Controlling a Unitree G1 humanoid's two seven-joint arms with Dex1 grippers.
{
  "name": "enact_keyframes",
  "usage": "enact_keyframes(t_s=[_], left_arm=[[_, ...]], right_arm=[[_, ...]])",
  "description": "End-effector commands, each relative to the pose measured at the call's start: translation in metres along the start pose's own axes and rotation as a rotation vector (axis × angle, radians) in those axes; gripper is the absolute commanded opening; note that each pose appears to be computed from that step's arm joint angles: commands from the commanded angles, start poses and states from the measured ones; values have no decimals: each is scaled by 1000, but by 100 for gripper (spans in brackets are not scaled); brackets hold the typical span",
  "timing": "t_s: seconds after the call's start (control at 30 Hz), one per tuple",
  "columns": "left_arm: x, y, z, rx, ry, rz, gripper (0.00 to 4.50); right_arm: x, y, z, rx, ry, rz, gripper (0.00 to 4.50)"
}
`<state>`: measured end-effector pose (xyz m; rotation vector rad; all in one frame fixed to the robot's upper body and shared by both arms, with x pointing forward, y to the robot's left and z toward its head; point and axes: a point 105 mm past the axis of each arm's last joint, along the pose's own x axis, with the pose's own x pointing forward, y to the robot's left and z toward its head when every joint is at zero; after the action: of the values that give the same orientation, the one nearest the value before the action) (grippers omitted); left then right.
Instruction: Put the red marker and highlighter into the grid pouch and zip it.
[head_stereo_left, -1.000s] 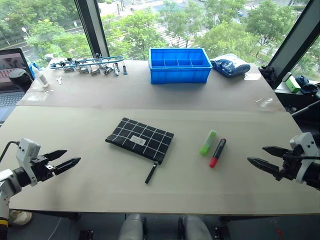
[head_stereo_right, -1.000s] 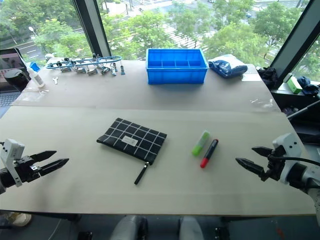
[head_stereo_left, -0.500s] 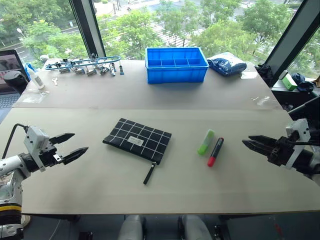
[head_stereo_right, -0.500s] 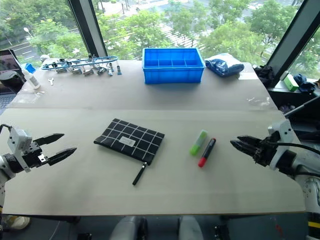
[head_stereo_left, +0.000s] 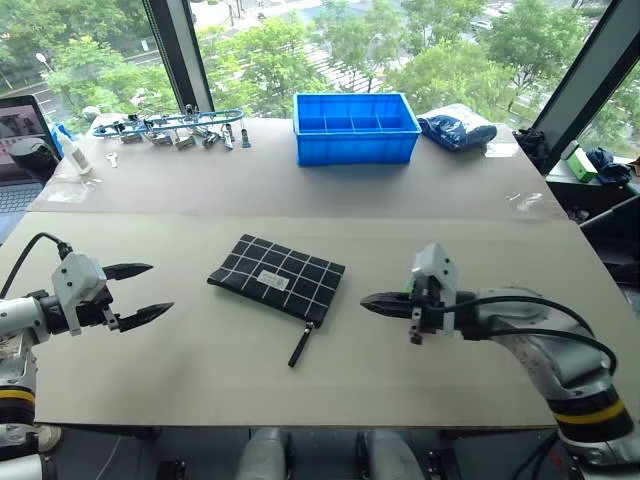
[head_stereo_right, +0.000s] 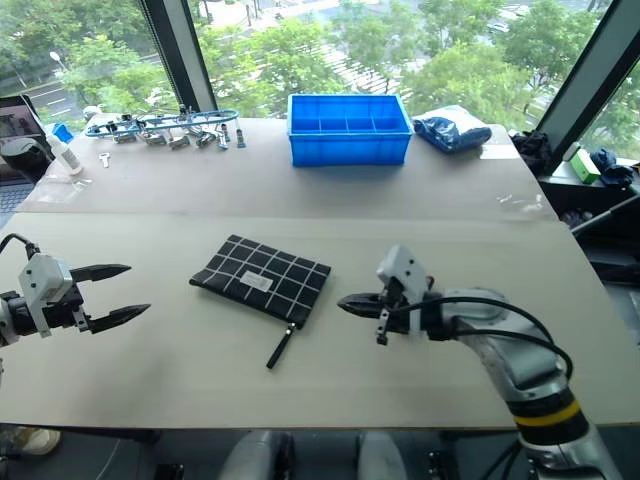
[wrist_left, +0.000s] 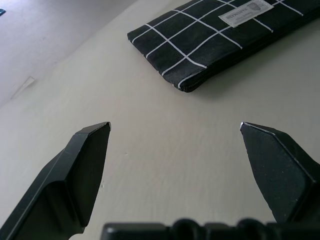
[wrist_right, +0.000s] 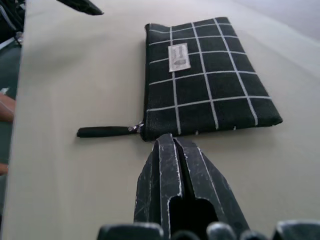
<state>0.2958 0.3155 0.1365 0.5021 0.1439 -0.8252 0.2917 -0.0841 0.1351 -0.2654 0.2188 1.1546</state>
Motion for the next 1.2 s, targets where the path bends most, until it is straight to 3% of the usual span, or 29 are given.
enact_keyframes(t_s=[0.03, 0.13, 0.23, 0.5, 0.67, 1.03, 1.2], left_arm=[[10, 6, 22, 72, -62, -30, 450], [16, 5, 32, 48, -96, -79, 450], [17, 1, 29, 25, -71, -128, 450], [25, -10, 26, -26, -55, -205, 450], [26, -10, 26, -33, -50, -209, 450], [29, -20, 22, -73, -50, -238, 450], [29, -24, 19, -91, -43, -243, 450]], right_arm=[[26, 8, 26, -128, -34, 48, 4], [44, 23, 36, -166, -27, 124, 4], [53, 30, 29, -152, 35, 163, 4], [75, 8, -6, -91, 222, 107, 4], [86, 14, -8, -83, 243, 140, 4], [70, 25, 10, 4, 163, 338, 4], [67, 42, -12, 10, 240, 424, 4]])
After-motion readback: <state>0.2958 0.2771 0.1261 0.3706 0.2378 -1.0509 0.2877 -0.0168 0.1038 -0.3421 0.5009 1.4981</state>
